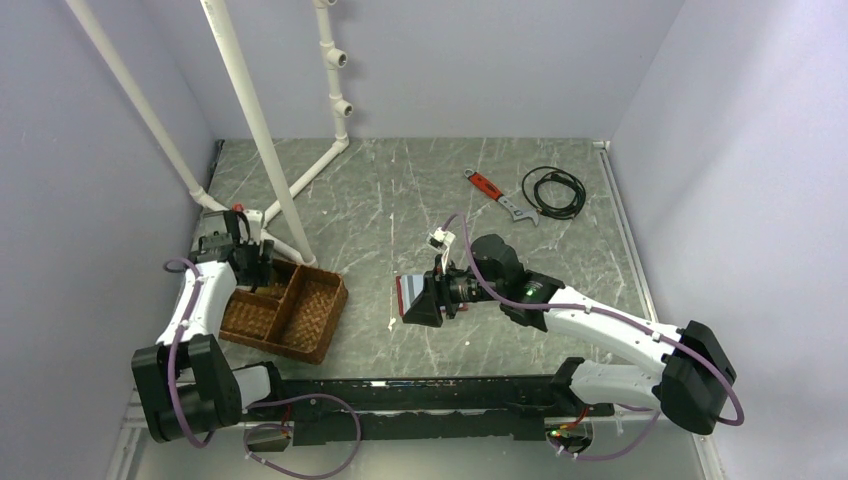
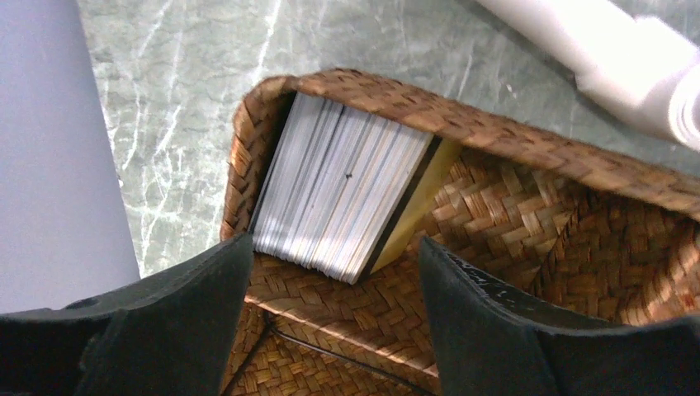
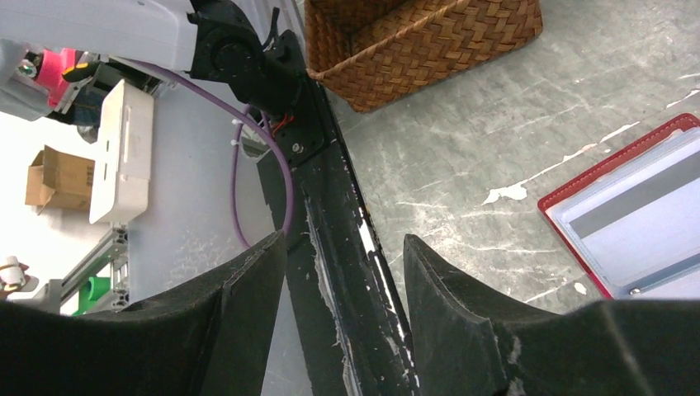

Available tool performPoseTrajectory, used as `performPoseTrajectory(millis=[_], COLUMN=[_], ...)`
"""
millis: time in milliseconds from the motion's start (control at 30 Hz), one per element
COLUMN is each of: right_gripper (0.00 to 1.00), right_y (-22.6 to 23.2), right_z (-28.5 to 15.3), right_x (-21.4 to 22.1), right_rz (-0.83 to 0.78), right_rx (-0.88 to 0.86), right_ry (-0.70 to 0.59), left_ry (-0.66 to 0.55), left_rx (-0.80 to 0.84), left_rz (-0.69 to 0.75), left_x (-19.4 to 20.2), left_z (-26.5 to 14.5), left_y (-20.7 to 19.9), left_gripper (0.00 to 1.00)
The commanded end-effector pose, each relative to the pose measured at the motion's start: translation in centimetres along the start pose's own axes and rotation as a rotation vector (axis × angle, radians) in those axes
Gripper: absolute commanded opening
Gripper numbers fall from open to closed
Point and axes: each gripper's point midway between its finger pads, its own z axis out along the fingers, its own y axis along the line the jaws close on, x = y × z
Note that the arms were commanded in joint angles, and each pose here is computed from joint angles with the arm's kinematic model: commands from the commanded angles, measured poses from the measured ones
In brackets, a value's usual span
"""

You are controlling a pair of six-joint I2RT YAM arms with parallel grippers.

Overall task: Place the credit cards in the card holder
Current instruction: Pick up the credit card from the storage box.

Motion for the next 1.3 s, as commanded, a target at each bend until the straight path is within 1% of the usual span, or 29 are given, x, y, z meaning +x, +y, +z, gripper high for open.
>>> performPoseTrajectory(millis=[0, 33, 67, 100, 167, 200, 300, 467, 533, 633, 733, 867, 1000, 1100, 1267], right_gripper=[0.57, 0.57, 0.57, 0.57, 0.57, 0.57, 0.57, 0.57, 0.57, 0.57, 0.57, 0.57, 0.57, 0.57, 0.57], right_y=[0.4, 0.4, 0.4, 0.4, 0.4, 0.4, 0.4, 0.3, 0.4, 0.4, 0.3, 0.3, 0.2, 0.2, 0.2], right_z=[0.0, 0.0, 0.0, 0.0, 0.0, 0.0, 0.0, 0.1, 0.1, 0.1, 0.1, 0.1, 0.1, 0.1, 0.2], right_x=[-1.2, -1.3, -1.2, -1.3, -1.2, -1.2, -1.2, -1.2, -1.1, -1.1, -1.1, -1.2, -1.2, -1.2, -1.0], right_rz=[-0.047, -0.05, -0.048, -0.048, -0.049, -0.048, -0.05, -0.051, -0.051, -0.052, -0.051, -0.052, -0.053, -0.052, -0.049], right_rx=[0.002, 0.001, 0.001, 0.001, 0.0, 0.003, 0.006, 0.008, 0.009, 0.009, 0.009, 0.012, 0.017, 0.017, 0.014], right_ry=[-0.032, -0.034, -0.032, -0.032, -0.031, -0.031, -0.031, -0.031, -0.029, -0.028, -0.027, -0.03, -0.031, -0.032, -0.028], left_ry=[-0.117, -0.122, -0.121, -0.113, -0.102, -0.101, -0.1, -0.073, -0.049, -0.032, -0.023, 0.001, -0.017, -0.021, -0.078], left_rx=[-0.04, -0.018, 0.001, 0.01, 0.04, 0.052, 0.037, 0.027, 0.017, -0.011, -0.048, -0.11, -0.126, -0.161, -0.174], left_rz=[0.004, 0.011, 0.017, 0.02, 0.035, 0.043, 0.048, 0.056, 0.071, 0.075, 0.085, 0.101, 0.106, 0.112, 0.106], left_x=[-2.9, -3.0, -3.0, -3.0, -2.8, -2.8, -2.7, -2.3, -2.0, -1.6, -1.3, -0.8, -1.3, -1.5, -2.6], left_z=[-0.4, -0.3, -0.2, -0.1, 0.2, 0.3, 0.6, 1.5, 2.0, 2.6, 2.7, 2.9, 2.6, 2.3, 1.1], left_y=[0.9, 0.6, 0.2, 0.0, -0.6, -1.0, -1.2, -1.4, -1.6, -1.5, -1.1, 0.0, 0.2, 0.7, 0.9], left_gripper=[0.73, 0.7, 0.69, 0.7, 0.77, 0.77, 0.74, 0.73, 0.76, 0.82, 0.83, 0.76, 0.55, 0.45, 0.34])
